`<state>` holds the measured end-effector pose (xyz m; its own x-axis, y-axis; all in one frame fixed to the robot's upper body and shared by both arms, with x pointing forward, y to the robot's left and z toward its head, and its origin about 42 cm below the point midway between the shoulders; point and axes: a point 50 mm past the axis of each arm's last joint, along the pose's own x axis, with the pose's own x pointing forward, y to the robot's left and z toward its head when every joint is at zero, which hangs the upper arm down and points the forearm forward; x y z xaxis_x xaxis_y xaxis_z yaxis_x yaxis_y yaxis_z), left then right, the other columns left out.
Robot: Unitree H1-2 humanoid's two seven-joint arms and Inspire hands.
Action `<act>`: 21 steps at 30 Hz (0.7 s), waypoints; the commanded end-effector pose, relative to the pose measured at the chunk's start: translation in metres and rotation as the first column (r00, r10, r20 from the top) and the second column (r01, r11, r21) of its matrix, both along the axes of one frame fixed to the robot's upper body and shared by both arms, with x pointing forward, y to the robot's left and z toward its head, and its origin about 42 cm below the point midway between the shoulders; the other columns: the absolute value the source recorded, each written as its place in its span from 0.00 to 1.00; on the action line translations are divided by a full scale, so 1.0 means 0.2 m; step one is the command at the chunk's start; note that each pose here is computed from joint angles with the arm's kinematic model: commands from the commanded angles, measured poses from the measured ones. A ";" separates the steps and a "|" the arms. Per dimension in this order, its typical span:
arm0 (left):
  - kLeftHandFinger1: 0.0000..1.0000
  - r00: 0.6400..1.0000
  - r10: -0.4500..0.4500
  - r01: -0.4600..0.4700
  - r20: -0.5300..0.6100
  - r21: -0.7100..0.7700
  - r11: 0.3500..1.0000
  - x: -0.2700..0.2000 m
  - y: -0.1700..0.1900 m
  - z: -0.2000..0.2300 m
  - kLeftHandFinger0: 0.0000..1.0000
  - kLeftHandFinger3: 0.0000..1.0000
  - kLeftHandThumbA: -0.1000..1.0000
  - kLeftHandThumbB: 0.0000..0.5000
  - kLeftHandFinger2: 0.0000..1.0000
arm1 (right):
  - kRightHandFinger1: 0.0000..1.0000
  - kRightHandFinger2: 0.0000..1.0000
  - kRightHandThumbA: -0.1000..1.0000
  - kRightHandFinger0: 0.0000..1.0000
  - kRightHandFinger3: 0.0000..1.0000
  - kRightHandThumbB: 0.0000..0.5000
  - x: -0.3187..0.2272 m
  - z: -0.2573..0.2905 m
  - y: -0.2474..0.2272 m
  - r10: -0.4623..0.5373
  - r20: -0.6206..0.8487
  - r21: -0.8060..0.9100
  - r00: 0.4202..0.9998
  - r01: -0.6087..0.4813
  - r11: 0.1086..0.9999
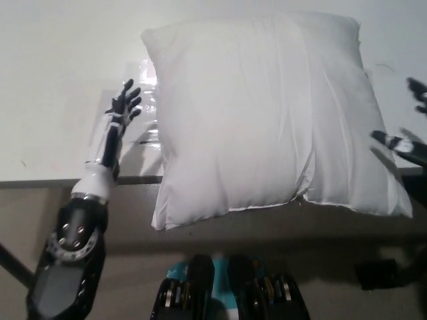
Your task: The robot uses both hands to lift the pillow and then drops it on the table
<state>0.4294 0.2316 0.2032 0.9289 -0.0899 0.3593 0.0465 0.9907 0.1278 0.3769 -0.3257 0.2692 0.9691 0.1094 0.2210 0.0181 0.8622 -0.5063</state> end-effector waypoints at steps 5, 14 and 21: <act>1.00 0.969 0.003 0.006 0.248 -0.035 0.999 -0.34 0.01 0.26 1.00 1.00 1.00 0.73 1.00 | 1.00 1.00 1.00 1.00 1.00 0.91 -0.42 0.33 -0.02 0.040 0.397 0.004 0.917 -0.045 0.999; 1.00 0.983 0.123 -0.121 0.138 -0.025 0.992 -0.64 0.20 -0.18 1.00 1.00 1.00 0.70 1.00 | 1.00 1.00 1.00 1.00 1.00 0.72 -0.60 -0.21 -0.02 -0.066 0.389 0.141 0.919 0.011 0.990; 1.00 0.989 0.143 -0.141 0.047 -0.042 0.989 -0.69 0.27 -0.38 1.00 1.00 1.00 0.65 1.00 | 1.00 1.00 1.00 1.00 1.00 0.70 -0.81 -0.75 0.00 -0.129 0.136 0.142 0.982 0.109 0.984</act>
<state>0.3043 0.2712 0.1344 0.9578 0.0214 0.2867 -0.0541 0.9928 0.1065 0.2601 -0.3253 0.1756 0.9713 -0.0097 0.2378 0.0948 0.9324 -0.3488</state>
